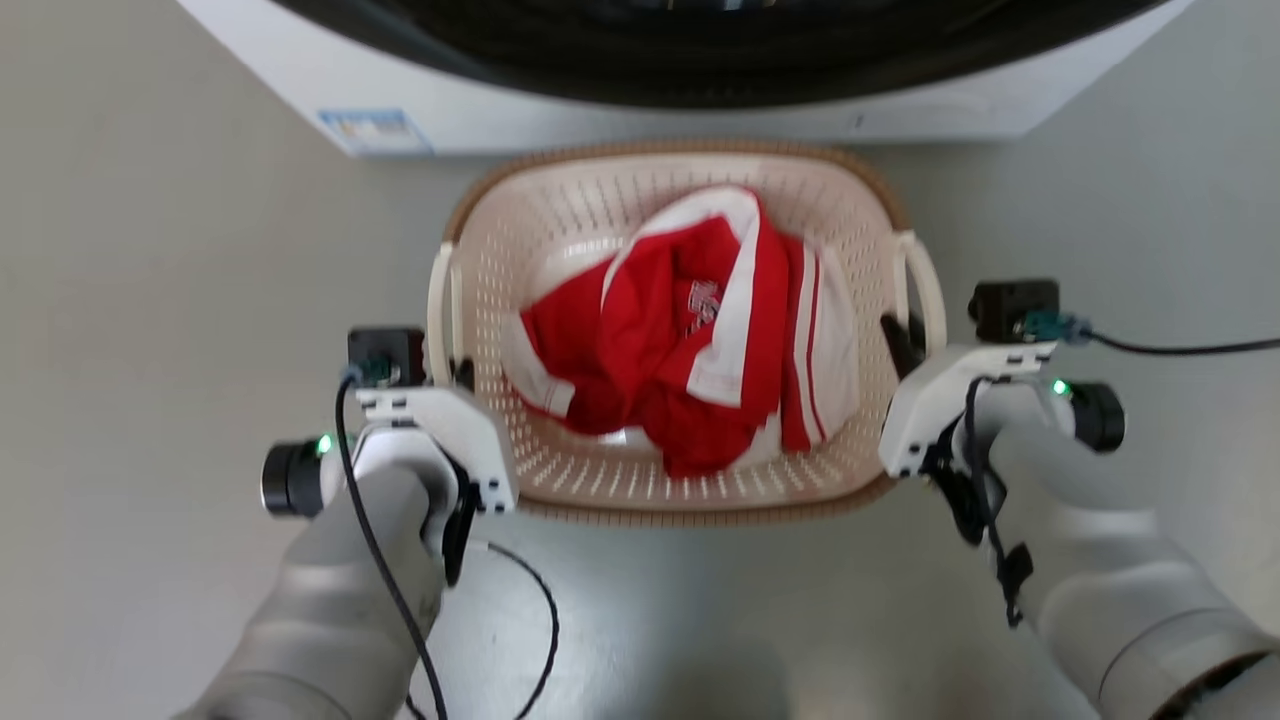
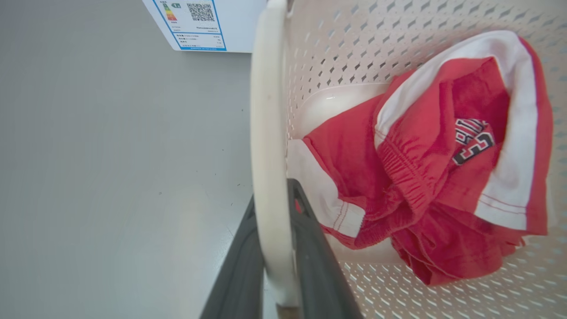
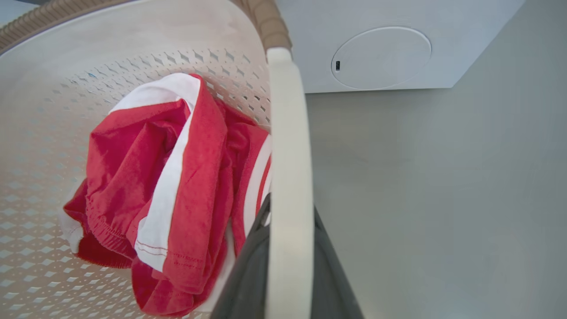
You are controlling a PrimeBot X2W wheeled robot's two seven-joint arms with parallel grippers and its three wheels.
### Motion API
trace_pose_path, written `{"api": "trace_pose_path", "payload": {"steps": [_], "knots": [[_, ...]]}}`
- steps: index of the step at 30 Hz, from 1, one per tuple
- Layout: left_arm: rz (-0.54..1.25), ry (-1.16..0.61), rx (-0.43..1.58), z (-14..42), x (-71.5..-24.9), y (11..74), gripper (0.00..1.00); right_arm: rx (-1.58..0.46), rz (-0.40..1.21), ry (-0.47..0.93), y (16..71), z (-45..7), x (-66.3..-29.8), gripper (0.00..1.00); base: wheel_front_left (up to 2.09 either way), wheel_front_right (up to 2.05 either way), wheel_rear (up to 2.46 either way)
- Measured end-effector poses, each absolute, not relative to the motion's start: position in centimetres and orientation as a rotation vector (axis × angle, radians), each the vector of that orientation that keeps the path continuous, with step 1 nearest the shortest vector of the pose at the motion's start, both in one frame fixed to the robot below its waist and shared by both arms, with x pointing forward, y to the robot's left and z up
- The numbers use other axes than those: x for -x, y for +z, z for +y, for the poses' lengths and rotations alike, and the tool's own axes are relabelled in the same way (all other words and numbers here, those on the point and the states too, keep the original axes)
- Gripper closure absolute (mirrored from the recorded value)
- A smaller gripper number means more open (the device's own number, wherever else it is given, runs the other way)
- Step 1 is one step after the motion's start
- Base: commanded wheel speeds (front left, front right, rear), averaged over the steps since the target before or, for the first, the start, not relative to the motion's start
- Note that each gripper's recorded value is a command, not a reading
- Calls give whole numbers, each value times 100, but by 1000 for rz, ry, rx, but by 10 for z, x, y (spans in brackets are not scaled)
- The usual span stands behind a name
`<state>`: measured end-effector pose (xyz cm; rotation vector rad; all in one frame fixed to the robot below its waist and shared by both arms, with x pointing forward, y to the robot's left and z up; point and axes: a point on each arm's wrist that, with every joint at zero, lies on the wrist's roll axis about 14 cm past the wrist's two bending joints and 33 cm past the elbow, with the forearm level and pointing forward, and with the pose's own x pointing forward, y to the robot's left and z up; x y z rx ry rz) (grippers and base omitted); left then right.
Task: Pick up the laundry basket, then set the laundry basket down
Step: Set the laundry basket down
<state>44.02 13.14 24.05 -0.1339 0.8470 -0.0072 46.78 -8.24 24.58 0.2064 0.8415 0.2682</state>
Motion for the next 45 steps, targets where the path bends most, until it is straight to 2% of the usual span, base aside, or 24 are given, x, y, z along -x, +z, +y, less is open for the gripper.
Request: {"api": "trace_pose_path", "payload": {"steps": [17,43,44,45], "knots": [[903,3,89,142,-469,177,100,-196,908,263,163,-77,-495,100,0,0,0],[913,0,57,146,-472,153,100,-178,933,268,128,-76,-493,100,0,0,0],[914,4,58,147,-472,153,100,-179,933,267,128,-76,-493,94,0,0,0],[914,7,60,147,-471,153,100,-179,933,267,129,-76,-493,94,0,0,0]]}}
